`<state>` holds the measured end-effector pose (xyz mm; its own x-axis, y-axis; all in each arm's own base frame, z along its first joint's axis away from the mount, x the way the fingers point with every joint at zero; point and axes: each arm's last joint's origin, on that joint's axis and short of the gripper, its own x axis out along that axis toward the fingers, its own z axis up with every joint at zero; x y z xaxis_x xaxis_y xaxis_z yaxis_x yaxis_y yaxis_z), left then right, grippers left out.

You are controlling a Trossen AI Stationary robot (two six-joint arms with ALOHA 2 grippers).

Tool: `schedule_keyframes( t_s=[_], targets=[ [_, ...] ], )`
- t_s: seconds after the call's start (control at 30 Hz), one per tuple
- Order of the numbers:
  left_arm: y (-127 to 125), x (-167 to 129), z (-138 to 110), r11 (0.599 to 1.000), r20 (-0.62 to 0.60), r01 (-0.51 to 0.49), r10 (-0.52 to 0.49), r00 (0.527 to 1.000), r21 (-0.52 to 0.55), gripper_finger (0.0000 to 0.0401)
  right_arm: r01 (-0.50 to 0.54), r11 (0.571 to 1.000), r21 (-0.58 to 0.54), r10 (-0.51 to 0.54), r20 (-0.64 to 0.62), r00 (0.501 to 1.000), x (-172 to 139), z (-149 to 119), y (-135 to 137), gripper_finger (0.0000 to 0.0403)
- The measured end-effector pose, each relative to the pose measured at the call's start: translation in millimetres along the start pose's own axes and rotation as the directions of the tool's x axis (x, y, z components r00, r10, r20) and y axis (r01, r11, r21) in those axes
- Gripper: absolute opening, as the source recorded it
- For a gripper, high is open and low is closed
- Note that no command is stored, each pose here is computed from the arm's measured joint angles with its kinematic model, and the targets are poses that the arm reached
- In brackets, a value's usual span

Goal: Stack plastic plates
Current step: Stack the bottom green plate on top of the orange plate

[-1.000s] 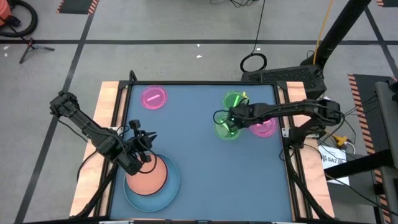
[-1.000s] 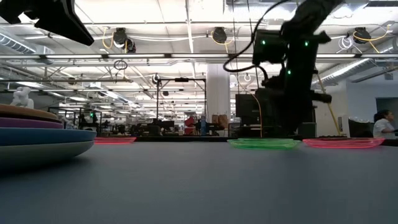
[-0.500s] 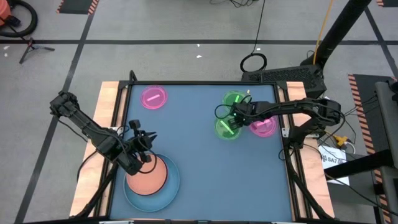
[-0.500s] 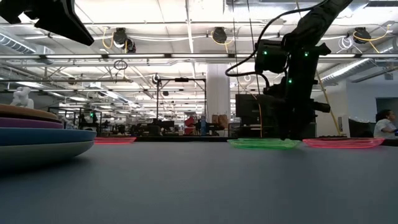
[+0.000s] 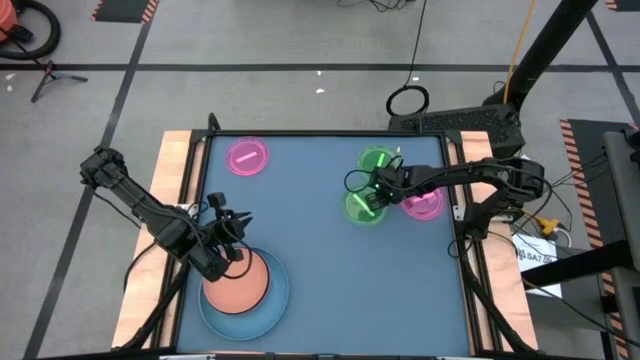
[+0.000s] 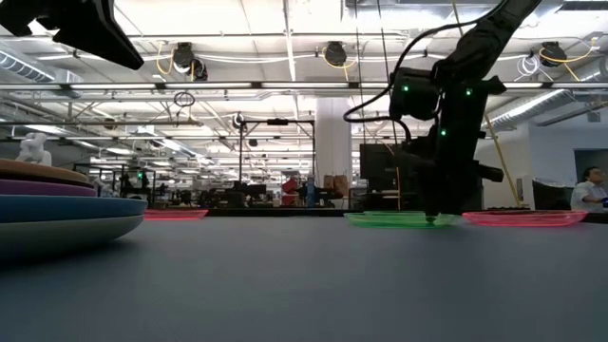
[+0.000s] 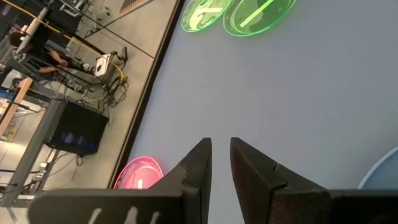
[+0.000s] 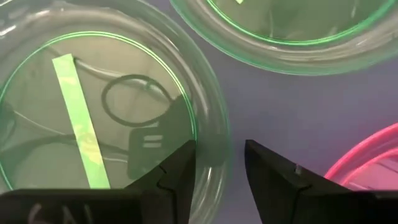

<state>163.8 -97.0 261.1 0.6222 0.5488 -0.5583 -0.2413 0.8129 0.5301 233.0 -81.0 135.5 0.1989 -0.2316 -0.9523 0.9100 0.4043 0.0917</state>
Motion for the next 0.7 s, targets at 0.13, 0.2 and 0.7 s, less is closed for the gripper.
schedule_keyframes(
  t_s=[0.13,0.2,0.7],
  targets=[
    [0.0,0.0,0.0,1.0,0.0,0.0,0.0,1.0,0.001,0.0067,-0.05,0.999,-0.001,0.05,0.004,0.999,-0.1,1.4,3.9,0.013],
    [0.0,0.0,0.0,1.0,0.0,0.0,0.0,1.0,0.001,0.0067,-0.061,0.998,-0.003,0.061,0.008,0.998,-0.2,1.5,5.3,0.013],
    [0.0,0.0,0.0,1.0,0.0,0.0,0.0,1.0,0.001,0.0067,-0.089,0.996,-0.004,0.089,0.035,0.995,-0.7,3.2,8.7,0.0012]
  ],
)
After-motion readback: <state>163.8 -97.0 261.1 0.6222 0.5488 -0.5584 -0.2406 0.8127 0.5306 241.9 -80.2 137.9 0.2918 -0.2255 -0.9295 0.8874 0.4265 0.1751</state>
